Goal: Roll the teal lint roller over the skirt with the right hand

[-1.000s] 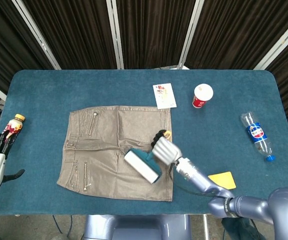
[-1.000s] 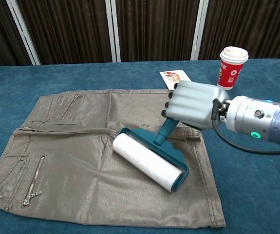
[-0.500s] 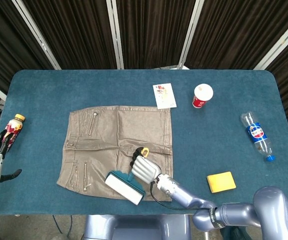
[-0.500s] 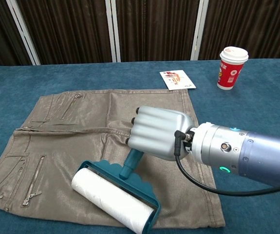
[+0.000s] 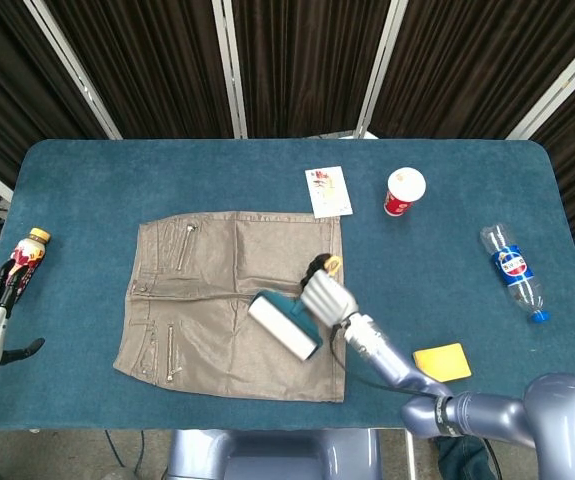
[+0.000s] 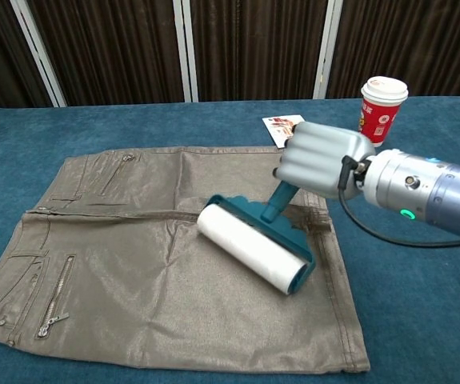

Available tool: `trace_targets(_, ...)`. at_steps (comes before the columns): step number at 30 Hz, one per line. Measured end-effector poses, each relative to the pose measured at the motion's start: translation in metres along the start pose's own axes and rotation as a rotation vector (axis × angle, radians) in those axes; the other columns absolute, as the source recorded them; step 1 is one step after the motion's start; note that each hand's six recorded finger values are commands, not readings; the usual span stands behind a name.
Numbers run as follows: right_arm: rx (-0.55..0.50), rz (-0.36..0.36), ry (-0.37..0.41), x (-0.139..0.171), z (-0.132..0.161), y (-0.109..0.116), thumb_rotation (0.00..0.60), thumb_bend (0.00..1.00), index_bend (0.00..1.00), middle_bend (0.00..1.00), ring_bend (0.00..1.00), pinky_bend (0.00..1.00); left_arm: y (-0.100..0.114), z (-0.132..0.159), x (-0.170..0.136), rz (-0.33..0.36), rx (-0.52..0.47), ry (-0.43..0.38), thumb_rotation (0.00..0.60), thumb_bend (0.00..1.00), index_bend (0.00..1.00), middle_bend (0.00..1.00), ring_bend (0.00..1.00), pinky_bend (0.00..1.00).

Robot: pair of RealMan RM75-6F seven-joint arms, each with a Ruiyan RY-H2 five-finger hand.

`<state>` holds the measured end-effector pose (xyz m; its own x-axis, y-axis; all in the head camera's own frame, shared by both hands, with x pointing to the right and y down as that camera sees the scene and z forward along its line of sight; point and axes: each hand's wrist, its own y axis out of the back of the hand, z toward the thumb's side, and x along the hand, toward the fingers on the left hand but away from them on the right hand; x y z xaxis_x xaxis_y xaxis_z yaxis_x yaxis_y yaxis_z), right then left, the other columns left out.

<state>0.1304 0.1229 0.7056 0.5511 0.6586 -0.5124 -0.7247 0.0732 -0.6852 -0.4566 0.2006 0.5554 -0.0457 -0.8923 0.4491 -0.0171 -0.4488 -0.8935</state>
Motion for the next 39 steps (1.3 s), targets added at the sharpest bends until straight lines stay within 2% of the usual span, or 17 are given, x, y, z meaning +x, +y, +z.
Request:
trace_targets(6,0.026,0.072,-0.074,0.002,-0.031,-0.031,0.6,0.98,0.48,0.43,0.33,0.36,-0.002,0.001,0.001,-0.004,0.001,0.001,0.6,0.01,0.0,0.0,0.0,0.0)
trace_targets(11,0.017,0.069,-0.062,0.004,-0.029,-0.031,0.6,0.98,0.48,0.43,0.33,0.36,-0.002,0.003,0.001,-0.005,0.002,-0.002,0.6,0.01,0.0,0.0,0.0,0.0)
trace_targets(17,0.006,0.025,-0.014,0.007,-0.011,-0.013,0.6,0.98,0.48,0.43,0.33,0.36,-0.002,0.003,0.002,-0.006,0.002,-0.001,0.6,0.01,0.0,0.0,0.0,0.0)
trace_targets(31,-0.023,-0.131,0.163,0.023,0.064,0.062,0.6,0.98,0.48,0.43,0.33,0.36,0.0,0.0,0.001,0.0,-0.003,0.003,0.6,0.01,0.0,0.0,0.0,0.0)
trace_targets(35,-0.028,-0.14,0.172,0.023,0.072,0.069,0.6,0.98,0.48,0.43,0.33,0.36,0.001,-0.001,0.001,0.0,-0.004,0.001,0.6,0.01,0.0,0.0,0.0,0.0)
trace_targets(39,-0.014,-0.122,0.156,0.022,0.069,0.063,0.6,0.98,0.48,0.43,0.33,0.36,0.002,-0.002,0.0,0.002,-0.006,0.001,0.6,0.01,0.0,0.0,0.0,0.0)
